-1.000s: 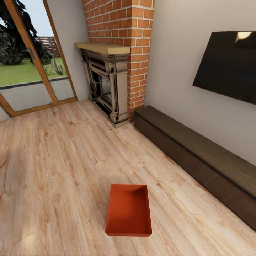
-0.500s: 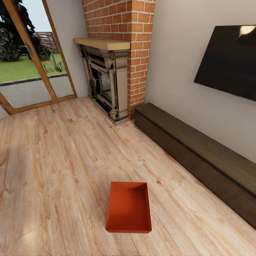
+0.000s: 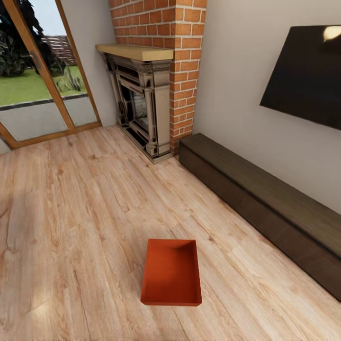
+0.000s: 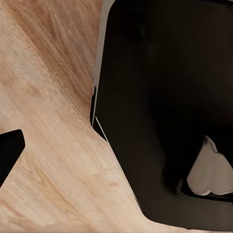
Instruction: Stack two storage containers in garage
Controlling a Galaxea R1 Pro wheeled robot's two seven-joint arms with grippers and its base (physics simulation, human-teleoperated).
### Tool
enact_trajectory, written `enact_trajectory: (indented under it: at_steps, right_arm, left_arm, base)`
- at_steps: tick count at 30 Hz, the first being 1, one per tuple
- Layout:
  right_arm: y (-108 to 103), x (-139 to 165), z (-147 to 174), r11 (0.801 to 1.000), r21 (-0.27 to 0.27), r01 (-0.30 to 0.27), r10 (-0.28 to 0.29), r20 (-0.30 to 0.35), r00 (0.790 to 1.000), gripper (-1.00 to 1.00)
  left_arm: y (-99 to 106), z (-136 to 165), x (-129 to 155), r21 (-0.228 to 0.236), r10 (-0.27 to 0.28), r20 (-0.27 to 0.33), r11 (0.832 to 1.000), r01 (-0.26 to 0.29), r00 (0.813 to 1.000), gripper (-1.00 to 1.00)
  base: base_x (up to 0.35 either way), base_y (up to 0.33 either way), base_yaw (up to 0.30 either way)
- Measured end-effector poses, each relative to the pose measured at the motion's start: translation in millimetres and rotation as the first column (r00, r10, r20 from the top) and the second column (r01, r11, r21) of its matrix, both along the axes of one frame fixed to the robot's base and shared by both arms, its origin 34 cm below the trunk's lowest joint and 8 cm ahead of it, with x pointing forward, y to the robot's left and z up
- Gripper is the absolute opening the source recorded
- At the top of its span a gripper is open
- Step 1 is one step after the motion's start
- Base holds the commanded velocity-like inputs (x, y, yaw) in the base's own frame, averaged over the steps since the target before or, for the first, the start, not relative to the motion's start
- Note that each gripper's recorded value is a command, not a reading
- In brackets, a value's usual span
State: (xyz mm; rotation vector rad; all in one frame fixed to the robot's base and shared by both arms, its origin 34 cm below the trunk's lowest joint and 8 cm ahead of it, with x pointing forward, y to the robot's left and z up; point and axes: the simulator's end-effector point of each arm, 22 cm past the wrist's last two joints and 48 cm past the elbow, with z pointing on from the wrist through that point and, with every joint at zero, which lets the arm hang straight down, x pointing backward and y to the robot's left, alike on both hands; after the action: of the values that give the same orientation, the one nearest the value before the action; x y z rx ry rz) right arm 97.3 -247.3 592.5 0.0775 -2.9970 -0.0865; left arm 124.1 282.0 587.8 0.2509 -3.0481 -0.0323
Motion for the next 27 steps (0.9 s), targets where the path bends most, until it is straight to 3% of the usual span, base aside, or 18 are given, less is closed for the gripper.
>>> enact_trajectory:
  at_steps: [27]
  right_arm:
    - [-2.0, -10.2, 0.6, 1.000, -0.003, 0.000, 0.000, -0.026, 1.000, 1.00]
  left_arm:
    - [-0.5, 0.0, -10.5, -0.001, -0.001, -0.026, 1.000, 0.001, 1.000, 1.00]
  base:
    - [0.000, 0.000, 0.000]
